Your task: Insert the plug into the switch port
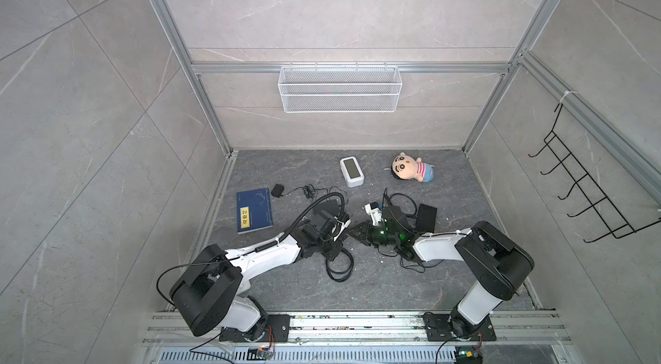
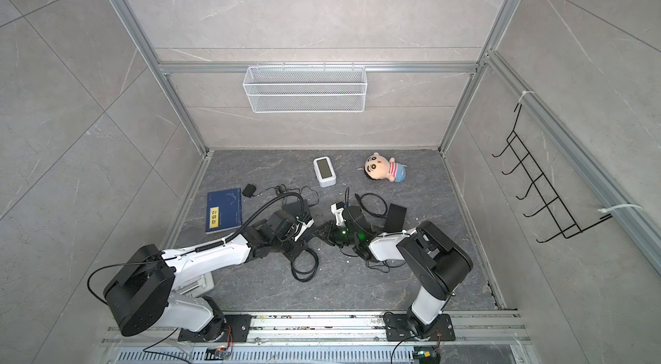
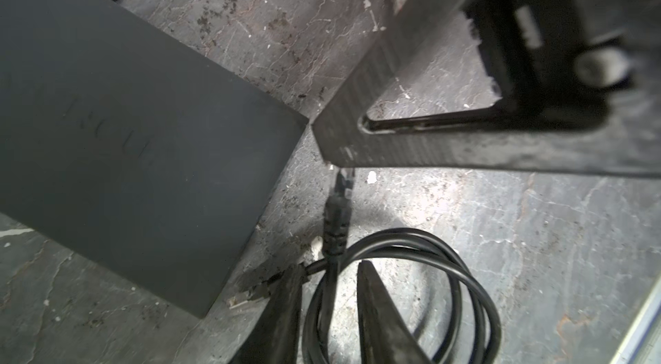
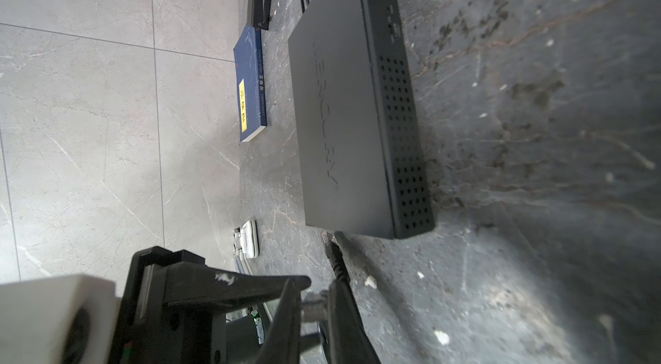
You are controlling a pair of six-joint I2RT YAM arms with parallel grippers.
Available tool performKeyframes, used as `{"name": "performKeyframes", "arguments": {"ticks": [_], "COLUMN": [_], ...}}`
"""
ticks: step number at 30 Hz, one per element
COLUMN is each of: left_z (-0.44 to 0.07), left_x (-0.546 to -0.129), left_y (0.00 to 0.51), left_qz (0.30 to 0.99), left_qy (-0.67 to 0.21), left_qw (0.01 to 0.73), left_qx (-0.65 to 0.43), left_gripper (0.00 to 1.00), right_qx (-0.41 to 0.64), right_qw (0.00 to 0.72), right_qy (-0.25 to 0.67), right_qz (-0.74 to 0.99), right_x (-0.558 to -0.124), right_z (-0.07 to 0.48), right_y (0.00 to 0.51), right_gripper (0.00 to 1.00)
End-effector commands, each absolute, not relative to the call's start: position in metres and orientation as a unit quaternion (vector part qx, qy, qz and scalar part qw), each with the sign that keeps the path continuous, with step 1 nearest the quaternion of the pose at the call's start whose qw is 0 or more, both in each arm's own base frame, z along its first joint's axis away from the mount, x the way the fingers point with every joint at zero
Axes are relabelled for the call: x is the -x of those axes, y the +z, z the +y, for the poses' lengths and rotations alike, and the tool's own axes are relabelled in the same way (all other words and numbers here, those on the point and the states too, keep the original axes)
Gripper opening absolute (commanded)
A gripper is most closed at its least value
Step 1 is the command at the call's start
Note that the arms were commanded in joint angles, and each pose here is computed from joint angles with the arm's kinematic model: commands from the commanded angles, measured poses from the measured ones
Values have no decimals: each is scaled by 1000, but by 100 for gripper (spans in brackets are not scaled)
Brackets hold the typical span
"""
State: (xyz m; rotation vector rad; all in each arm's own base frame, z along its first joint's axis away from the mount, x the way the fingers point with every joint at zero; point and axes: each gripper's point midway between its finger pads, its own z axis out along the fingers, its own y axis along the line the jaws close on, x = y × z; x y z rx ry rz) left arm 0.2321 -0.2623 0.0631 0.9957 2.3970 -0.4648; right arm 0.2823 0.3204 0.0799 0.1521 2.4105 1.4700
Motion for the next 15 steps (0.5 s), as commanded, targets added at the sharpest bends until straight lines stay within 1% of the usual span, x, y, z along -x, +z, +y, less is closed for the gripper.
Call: {"name": "performKeyframes", "arguments": {"ticks": [1, 4, 7, 11, 13, 15], "left_z": [-268, -271, -274, -276, -276, -276], "left_x": [-238, -239, -240, -239, -237, -236], "left_y": [68, 69, 72, 76, 77, 79], "left_qz": [874, 872, 869, 864, 863, 861], "left_qy": [-179, -183, -188, -193, -189, -187], "left_qw": [269, 270, 273, 276, 268, 261], "left_qx": [-363, -365, -367, -375, -385, -393], "left_gripper": [26, 22, 13, 8, 7, 6], "right_qx": [-54, -56, -55, -55, -55, -55], "right_qw": [158, 153, 151, 151, 150, 152], "right_qy": [521, 530, 533, 527, 522, 520], "right_qz": [837, 832, 831, 834, 838, 838], "right_x": [-284, -285, -284, -283, -283, -284], "right_z": [327, 331, 334, 332, 331, 329], "right_y": [90, 90, 90, 86, 83, 82], "right_gripper": [0, 0, 0, 0, 0, 5]}}
